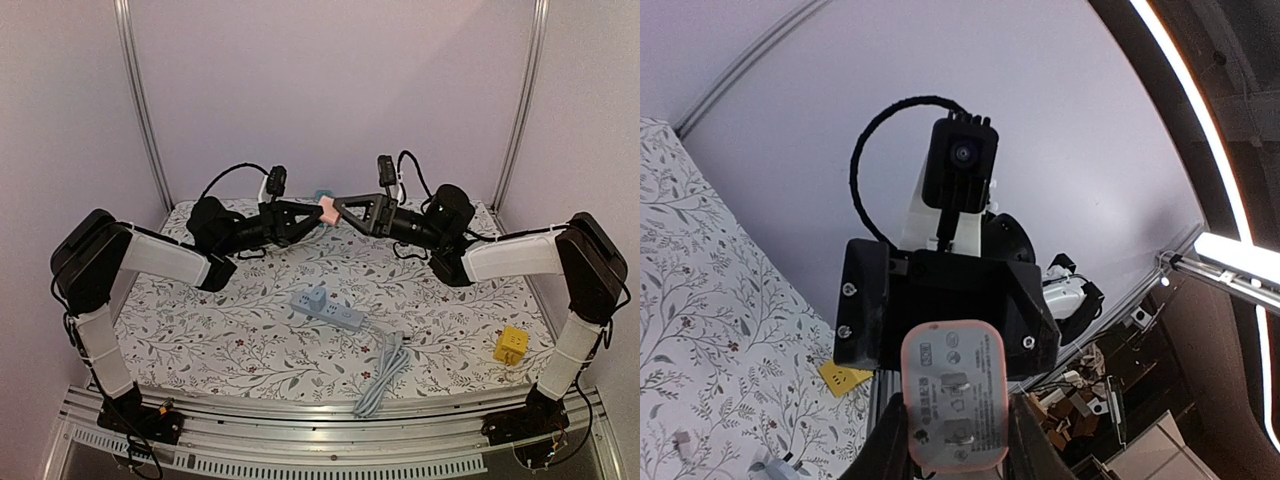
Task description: Insert the plug
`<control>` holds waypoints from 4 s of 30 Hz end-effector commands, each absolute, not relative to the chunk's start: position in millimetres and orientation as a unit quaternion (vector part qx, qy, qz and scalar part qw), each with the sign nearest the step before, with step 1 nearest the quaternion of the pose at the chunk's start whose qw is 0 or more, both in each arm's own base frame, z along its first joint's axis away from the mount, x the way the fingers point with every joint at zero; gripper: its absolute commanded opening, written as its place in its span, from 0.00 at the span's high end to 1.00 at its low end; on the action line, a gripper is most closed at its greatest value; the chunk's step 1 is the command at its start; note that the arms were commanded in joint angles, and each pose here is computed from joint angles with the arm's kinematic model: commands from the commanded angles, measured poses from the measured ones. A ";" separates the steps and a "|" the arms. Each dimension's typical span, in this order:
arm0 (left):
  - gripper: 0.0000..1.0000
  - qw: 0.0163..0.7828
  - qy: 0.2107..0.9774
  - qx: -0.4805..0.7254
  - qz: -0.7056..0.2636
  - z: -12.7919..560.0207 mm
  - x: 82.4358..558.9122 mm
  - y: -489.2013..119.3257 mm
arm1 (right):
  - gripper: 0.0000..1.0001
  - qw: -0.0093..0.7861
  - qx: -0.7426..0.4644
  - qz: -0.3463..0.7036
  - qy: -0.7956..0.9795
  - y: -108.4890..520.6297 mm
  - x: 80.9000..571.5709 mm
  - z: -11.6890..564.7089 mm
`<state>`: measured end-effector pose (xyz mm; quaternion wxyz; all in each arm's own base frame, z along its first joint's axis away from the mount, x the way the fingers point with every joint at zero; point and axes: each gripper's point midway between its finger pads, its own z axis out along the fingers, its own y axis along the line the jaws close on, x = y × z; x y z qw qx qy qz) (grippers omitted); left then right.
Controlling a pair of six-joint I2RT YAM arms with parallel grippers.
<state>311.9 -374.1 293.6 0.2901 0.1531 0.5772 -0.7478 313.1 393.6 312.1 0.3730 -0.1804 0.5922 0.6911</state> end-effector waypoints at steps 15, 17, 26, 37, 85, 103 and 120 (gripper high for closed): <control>1.00 0.342 0.570 0.175 -0.726 294.8 309.3 -372.9 | 0.64 0.367 -0.157 0.663 0.634 418.5 318.6 295.9; 1.00 0.346 0.577 0.176 -0.718 292.6 309.7 -373.0 | 0.68 0.369 -0.155 0.661 0.635 418.0 319.6 296.4; 1.00 0.356 0.594 0.174 -0.700 286.5 313.8 -373.0 | 0.78 0.368 -0.156 0.659 0.637 419.2 319.3 295.6; 0.50 0.366 0.597 0.168 -0.693 281.7 313.4 -369.3 | 1.00 0.374 -0.158 0.649 0.643 418.6 321.0 292.8; 0.01 0.575 0.786 0.011 -0.228 215.2 314.0 -169.2 | 1.00 0.339 -0.399 0.205 0.827 334.1 335.8 244.8; 0.01 0.594 0.787 -0.011 -0.163 202.8 322.7 -145.3 | 1.00 0.227 -0.444 0.127 0.858 331.0 332.5 197.4; 0.01 0.597 0.785 -0.014 -0.164 206.4 322.2 -143.1 | 1.00 0.179 -0.455 0.094 0.867 340.9 340.1 169.9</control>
